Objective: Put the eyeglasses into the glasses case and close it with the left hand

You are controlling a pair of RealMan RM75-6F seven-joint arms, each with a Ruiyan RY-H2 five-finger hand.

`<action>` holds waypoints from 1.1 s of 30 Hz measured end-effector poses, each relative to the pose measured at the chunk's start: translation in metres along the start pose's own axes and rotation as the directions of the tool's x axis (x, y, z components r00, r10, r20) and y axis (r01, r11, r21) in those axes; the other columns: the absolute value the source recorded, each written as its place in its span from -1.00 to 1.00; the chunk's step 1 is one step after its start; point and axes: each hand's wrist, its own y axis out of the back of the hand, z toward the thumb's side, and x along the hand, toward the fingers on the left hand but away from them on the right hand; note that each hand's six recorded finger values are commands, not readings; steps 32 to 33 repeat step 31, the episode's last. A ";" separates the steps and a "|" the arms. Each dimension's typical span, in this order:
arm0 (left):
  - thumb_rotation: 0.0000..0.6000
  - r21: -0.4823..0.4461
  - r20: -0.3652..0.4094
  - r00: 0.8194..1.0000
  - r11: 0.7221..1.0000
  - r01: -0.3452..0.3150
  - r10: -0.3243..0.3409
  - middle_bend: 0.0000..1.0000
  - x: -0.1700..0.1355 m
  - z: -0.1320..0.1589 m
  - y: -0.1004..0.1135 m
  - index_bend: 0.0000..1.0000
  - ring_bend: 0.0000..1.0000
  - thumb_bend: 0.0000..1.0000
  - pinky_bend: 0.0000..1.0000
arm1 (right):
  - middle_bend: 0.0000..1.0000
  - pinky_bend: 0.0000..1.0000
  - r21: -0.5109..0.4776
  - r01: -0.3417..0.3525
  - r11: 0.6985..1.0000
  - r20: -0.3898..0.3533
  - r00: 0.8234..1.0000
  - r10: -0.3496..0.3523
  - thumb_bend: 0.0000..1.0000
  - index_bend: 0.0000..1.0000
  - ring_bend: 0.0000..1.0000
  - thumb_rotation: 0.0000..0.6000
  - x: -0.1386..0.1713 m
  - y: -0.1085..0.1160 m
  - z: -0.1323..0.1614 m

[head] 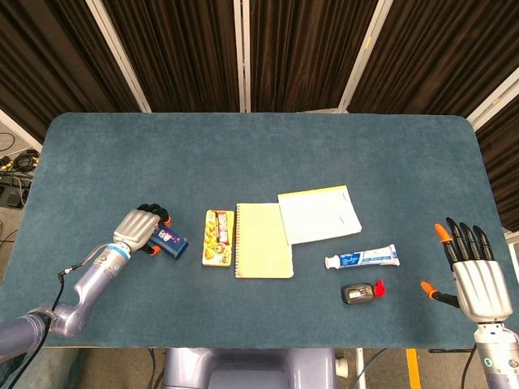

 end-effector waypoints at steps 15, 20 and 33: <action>1.00 -0.055 -0.047 0.987 0.986 -0.156 0.154 -1.00 -0.047 -0.018 0.047 -1.00 -1.00 -1.00 -1.00 | -1.00 -1.00 -0.021 0.020 1.000 -0.015 1.000 -0.020 -1.00 -1.00 -1.00 1.00 0.002 0.005 0.000; 1.00 -0.055 -0.111 0.959 0.962 -0.268 0.261 -1.00 -0.084 -0.033 0.067 -1.00 -1.00 -1.00 -1.00 | -1.00 -1.00 -0.028 0.037 0.999 -0.021 0.999 -0.038 -1.00 -1.00 -1.00 1.00 0.000 0.006 -0.002; 1.00 -0.041 -0.349 0.865 0.916 -0.398 0.360 -1.00 -0.205 -0.072 0.067 -1.00 -1.00 -1.00 -1.00 | -1.00 -1.00 -0.044 0.066 0.997 -0.038 0.997 -0.067 -1.00 -1.00 -1.00 1.00 -0.002 0.009 -0.002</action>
